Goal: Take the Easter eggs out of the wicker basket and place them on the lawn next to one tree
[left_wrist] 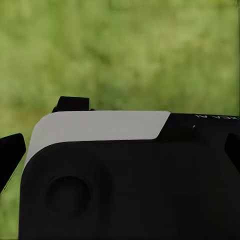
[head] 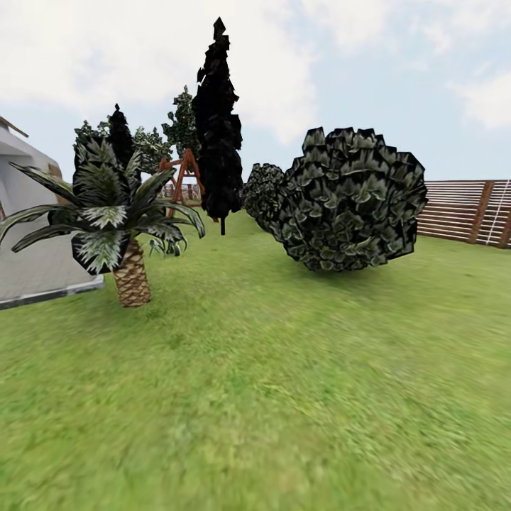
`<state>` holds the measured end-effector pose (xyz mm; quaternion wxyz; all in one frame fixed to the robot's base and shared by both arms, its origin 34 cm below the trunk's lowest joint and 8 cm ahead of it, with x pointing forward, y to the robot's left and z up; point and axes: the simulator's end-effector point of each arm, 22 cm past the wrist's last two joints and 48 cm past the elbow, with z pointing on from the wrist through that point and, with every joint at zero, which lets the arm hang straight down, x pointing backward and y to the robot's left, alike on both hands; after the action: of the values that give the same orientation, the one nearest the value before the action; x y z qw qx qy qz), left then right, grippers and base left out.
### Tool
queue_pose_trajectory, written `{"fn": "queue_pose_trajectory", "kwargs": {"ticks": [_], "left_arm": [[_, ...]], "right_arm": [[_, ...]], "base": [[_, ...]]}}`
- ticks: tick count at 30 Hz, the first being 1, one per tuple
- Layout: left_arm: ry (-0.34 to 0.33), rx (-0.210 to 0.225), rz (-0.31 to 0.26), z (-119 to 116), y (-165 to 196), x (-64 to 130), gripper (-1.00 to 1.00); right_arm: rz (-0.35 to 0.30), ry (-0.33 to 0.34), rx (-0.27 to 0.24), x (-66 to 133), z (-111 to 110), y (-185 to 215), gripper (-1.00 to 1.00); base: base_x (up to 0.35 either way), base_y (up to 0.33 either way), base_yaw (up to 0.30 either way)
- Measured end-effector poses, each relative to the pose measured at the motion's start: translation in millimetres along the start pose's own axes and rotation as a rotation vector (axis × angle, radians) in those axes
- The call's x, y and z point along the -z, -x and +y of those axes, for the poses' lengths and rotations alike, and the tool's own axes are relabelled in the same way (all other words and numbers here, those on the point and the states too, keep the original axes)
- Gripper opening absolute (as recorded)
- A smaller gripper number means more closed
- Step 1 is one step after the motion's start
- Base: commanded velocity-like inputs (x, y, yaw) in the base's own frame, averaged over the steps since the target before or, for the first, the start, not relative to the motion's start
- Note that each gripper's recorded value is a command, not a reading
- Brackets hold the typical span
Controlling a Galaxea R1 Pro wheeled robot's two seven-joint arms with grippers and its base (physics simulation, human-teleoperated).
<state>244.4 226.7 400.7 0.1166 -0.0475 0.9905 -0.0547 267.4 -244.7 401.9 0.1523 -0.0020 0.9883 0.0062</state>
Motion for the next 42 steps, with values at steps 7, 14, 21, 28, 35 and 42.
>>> {"fn": "queue_pose_trajectory", "kwargs": {"ticks": [7, 14, 21, 28, 35, 42], "left_arm": [[0.0, 0.0, 0.0, 0.0, -0.1, 0.0, 1.0], [0.0, 0.0, 0.001, 0.0, -0.2, 0.0, 1.0], [0.0, 0.0, 0.0, 0.1, -0.2, 0.0, 1.0], [0.002, 0.0, 0.001, 0.5, -0.2, 0.0, 1.0], [0.004, 0.0, 0.001, 1.0, -0.2, 0.0, 1.0], [0.005, 0.0, 0.001, 1.0, -0.2, 0.0, 1.0]], "right_arm": [[0.0, 0.0, -0.001, 0.0, -0.2, 0.1, 1.0], [-0.001, -0.001, -0.001, 0.0, -0.3, 0.5, 1.0], [-0.001, -0.001, -0.002, -0.1, -0.3, 0.6, 1.0], [-0.001, -0.001, -0.002, 0.0, -0.3, 0.5, 1.0], [-0.001, -0.001, -0.002, 0.0, -0.3, 0.6, 1.0], [-0.001, -0.001, -0.002, 0.0, -0.4, 0.6, 1.0]], "base": [[0.33, 0.0, 0.0], [0.33, 0.0, 0.046], [0.329, 0.0, 0.215], [0.33, 0.0, 0.06], [0.33, -0.002, 0.005], [0.329, -0.067, 0.0]]}}
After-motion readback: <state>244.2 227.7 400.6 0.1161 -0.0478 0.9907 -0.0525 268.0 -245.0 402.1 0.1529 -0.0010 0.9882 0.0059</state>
